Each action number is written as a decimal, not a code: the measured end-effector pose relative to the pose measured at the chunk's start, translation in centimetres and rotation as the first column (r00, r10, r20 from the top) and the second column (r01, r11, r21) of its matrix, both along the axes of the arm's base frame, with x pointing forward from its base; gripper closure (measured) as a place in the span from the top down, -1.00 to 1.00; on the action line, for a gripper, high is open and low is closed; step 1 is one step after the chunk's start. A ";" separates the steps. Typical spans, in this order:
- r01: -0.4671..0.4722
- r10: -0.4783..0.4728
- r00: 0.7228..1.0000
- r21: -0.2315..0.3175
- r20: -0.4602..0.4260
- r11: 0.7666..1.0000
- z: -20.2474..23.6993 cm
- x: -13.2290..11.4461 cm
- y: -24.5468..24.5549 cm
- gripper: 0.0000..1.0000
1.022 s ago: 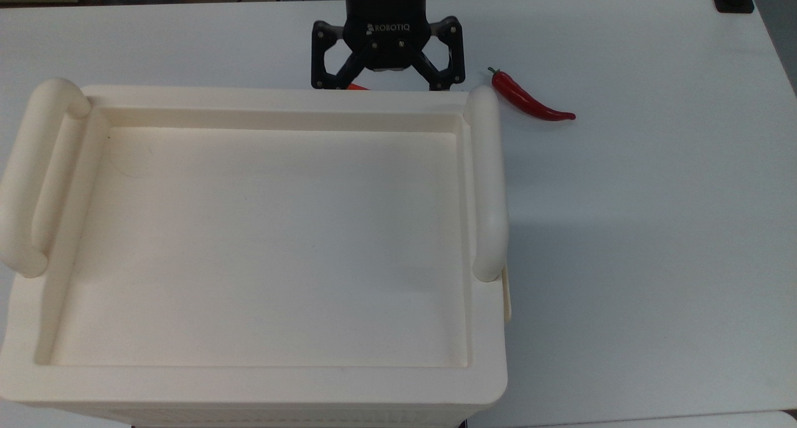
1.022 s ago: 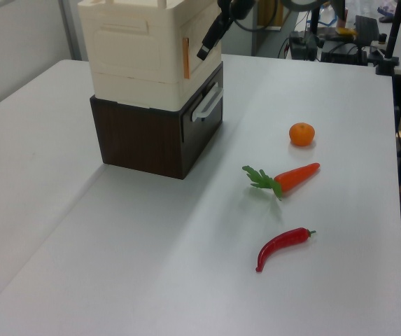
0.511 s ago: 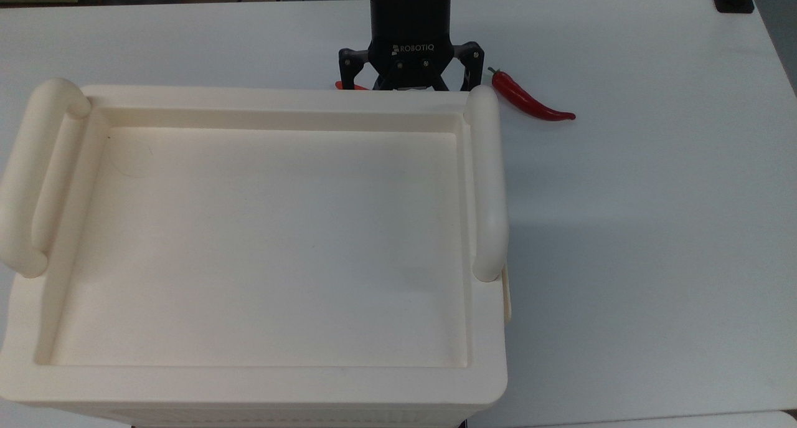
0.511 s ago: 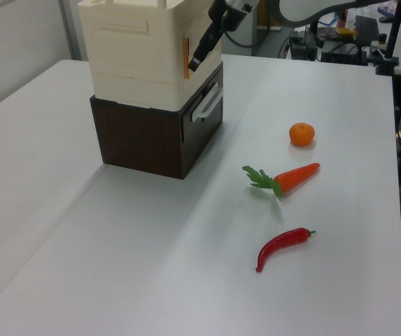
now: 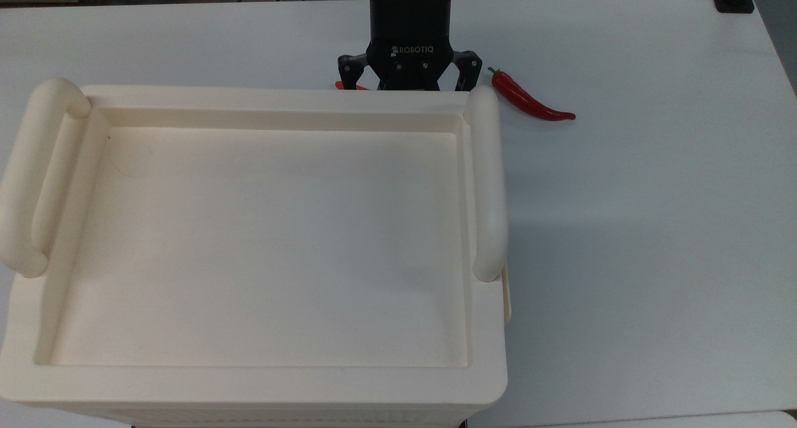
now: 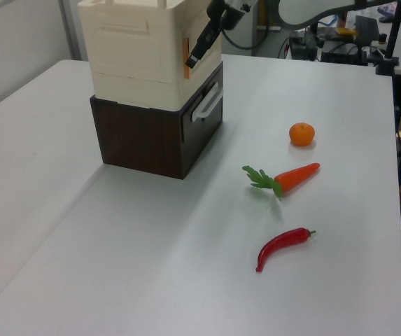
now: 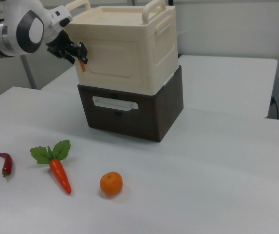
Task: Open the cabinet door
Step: 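Close the gripper on the door's edge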
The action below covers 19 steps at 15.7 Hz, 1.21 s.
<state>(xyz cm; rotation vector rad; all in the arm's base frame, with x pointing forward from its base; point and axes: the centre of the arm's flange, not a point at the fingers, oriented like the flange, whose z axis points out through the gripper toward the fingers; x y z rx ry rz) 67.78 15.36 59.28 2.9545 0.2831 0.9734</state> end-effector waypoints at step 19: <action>0.011 -0.011 1.000 -0.001 -0.005 1.000 -0.4 0.1 0.5 -0.73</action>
